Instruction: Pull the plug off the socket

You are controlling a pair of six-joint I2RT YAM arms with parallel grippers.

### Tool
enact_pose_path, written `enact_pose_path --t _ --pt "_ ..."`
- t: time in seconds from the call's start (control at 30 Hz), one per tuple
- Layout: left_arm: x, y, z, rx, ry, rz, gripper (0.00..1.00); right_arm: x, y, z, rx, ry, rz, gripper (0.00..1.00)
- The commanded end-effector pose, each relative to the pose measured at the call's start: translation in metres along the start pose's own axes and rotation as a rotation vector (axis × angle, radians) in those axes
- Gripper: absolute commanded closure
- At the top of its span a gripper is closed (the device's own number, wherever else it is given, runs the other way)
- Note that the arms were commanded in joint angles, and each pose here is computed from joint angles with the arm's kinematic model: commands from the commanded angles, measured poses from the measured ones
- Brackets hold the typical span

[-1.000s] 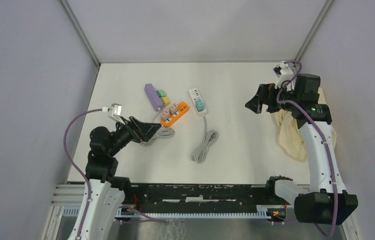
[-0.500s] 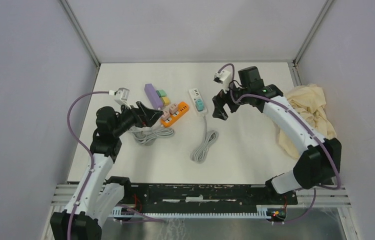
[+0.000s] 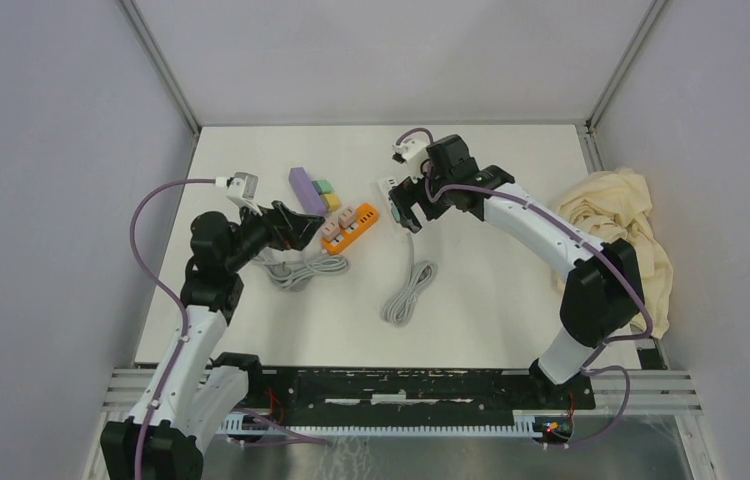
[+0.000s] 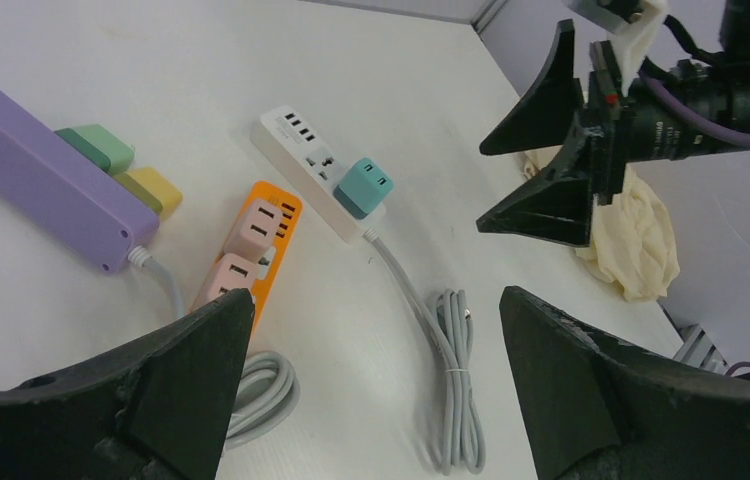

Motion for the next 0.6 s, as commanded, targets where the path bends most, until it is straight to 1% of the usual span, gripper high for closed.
enact_pose_path --t 0.0,0.03,0.2,0.3,0.4,0.47,0.57 --pt "0.014 -0.006 -0.007 -0.018 0.084 -0.098 0.01 0.008 0.014 -0.003 -0.111 0.086 -0.04 0.0" --pt "0.014 -0.007 -0.008 -0.023 0.083 -0.104 0.01 0.004 0.021 -0.005 -0.12 0.1 -0.015 0.0" --pt "0.017 -0.011 -0.011 -0.033 0.087 -0.128 0.01 0.004 0.059 0.002 -0.178 0.162 0.023 0.0" --pt "0.017 -0.011 -0.012 -0.04 0.086 -0.126 0.01 0.012 0.083 0.002 -0.24 0.181 0.074 0.01" --pt "0.016 -0.012 -0.013 -0.047 0.081 -0.126 0.01 0.019 0.102 -0.005 -0.294 0.181 0.086 0.05" --pt "0.016 -0.012 -0.013 -0.052 0.08 -0.127 0.01 0.021 0.113 -0.007 -0.306 0.18 0.084 0.11" --pt "0.017 -0.012 -0.014 -0.059 0.081 -0.129 0.0 0.019 0.129 -0.01 -0.328 0.18 0.124 0.14"
Point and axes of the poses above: each gripper's point midway between its finger pads, its own y axis out along the fingers, its own z axis along the line the jaws close on, x = y × z, the point moved 10 cm from there along -y, back along the fingers, and after that the axes turned 7 degrees about y, right-handed, at the moved point
